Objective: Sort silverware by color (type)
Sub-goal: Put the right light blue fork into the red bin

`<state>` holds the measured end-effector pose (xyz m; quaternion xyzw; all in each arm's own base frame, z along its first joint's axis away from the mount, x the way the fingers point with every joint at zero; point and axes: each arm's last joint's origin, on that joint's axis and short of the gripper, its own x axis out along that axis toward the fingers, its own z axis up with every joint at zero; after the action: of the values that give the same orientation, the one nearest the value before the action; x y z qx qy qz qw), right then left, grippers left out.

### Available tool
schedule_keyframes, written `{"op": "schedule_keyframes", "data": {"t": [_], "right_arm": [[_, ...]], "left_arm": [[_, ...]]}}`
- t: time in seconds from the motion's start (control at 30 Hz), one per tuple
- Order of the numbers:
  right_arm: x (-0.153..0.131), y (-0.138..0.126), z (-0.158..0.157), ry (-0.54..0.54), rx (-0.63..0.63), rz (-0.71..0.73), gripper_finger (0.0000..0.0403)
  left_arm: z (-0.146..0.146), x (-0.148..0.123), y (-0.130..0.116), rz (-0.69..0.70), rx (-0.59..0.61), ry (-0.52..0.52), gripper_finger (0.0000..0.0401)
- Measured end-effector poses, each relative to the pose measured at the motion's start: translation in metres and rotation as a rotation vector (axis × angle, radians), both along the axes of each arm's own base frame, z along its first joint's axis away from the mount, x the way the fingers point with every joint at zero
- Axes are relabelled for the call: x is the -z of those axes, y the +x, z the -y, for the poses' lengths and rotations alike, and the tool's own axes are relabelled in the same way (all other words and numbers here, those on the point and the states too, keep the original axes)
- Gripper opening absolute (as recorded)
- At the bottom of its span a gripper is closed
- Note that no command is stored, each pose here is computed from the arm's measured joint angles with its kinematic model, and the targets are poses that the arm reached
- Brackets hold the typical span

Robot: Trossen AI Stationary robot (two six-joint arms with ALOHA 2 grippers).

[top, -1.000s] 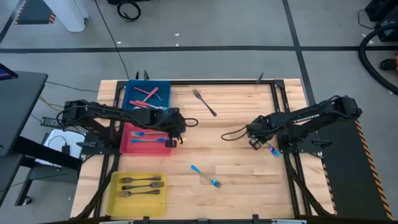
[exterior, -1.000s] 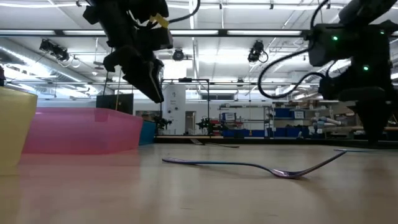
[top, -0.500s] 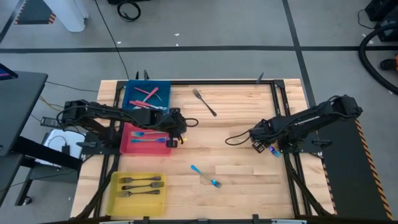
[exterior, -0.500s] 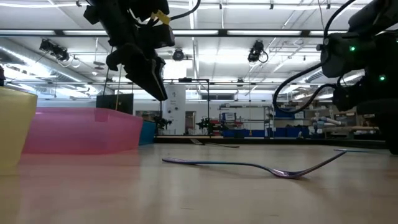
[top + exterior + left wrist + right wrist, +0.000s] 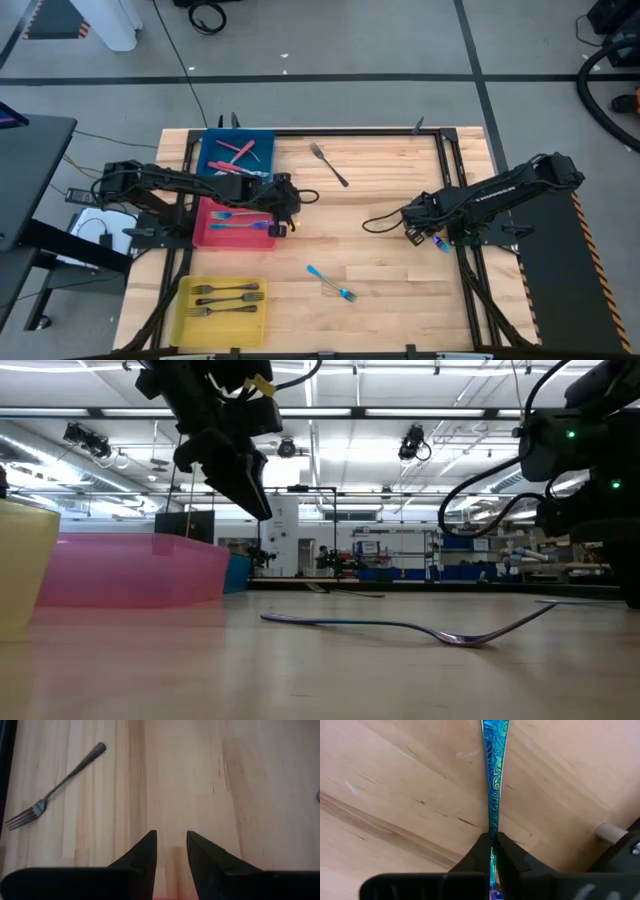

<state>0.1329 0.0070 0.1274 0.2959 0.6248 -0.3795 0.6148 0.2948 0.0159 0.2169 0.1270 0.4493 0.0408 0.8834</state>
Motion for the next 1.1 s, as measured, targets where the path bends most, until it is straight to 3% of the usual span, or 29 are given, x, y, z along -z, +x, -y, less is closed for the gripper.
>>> {"op": "schedule_keyframes", "data": {"t": [0.2,0.3,0.37,0.6,0.9,1.1], "right_arm": [[-0.007,0.008,0.001,-0.047,-0.069,0.025,0.0012],[-0.017,0.022,0.003,-0.154,-0.109,0.124,0.0012],[-0.019,0.028,0.003,-0.167,-0.149,0.159,0.0012],[-0.041,0.067,0.002,-0.286,-0.316,0.482,0.0012],[-0.086,0.108,0.003,-0.720,-0.657,0.868,0.0012],[-0.105,0.114,0.006,-0.948,-0.704,0.922,0.0012]], "left_arm": [[0.000,-0.003,0.004,0.053,-0.001,0.001,0.0105],[0.000,-0.005,0.006,0.089,-0.007,-0.002,0.0105],[-0.001,-0.006,0.008,0.114,-0.028,-0.017,0.0105],[-0.008,-0.012,0.013,0.214,-0.121,-0.081,0.0105],[-0.029,-0.017,0.030,0.429,-0.227,-0.126,0.0105],[-0.042,-0.023,0.046,0.648,-0.257,-0.139,0.0105]]}}
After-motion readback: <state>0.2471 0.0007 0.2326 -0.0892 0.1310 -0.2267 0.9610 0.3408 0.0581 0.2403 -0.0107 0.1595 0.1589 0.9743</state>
